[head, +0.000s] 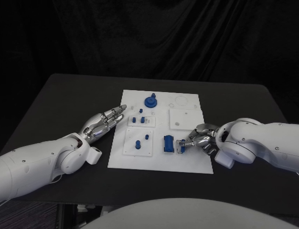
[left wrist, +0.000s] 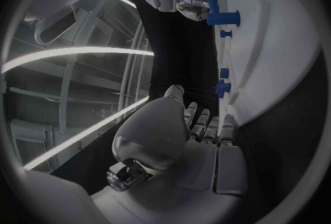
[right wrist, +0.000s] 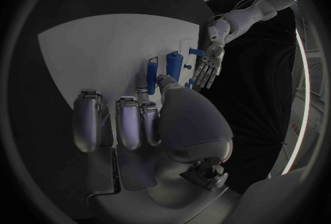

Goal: Assemble the parts on the task board

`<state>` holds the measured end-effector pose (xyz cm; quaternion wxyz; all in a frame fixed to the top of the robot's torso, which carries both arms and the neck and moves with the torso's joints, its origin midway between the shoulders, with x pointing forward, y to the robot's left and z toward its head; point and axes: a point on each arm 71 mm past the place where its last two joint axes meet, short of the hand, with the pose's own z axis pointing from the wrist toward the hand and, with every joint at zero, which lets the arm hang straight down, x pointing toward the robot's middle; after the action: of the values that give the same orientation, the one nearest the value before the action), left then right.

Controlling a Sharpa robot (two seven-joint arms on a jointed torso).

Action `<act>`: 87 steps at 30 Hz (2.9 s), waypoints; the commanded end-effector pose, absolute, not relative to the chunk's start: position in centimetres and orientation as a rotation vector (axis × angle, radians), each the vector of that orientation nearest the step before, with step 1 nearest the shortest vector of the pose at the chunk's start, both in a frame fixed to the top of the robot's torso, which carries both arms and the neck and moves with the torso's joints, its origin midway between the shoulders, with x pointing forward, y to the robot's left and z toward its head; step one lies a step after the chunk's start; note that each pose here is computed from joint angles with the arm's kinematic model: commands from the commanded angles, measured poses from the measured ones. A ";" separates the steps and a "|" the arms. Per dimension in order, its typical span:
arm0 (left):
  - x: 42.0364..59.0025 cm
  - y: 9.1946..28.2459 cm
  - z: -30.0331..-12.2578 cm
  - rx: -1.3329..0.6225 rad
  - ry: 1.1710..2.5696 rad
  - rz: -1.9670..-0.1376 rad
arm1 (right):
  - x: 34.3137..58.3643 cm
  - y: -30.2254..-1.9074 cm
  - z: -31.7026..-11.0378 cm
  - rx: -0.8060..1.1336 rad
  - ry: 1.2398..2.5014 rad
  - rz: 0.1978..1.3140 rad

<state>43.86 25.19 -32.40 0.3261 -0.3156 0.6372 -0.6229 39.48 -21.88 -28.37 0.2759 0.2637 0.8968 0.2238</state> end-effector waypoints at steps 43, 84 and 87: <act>43.4 25.0 -32.5 -0.793 1.591 -1.721 | 39.6 -21.3 -28.1 0.587 2.371 0.626; 42.7 24.4 -28.1 -0.803 1.440 -1.797 | 41.6 -25.3 -18.4 0.619 1.501 1.239; 43.3 24.2 -26.8 -0.817 1.411 -1.813 | 41.9 -25.3 -17.9 0.630 1.489 1.316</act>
<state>43.08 24.00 -28.24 0.3204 -0.3120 0.6102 -0.6540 41.88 -25.37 -18.67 0.5117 0.2496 0.6605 0.4895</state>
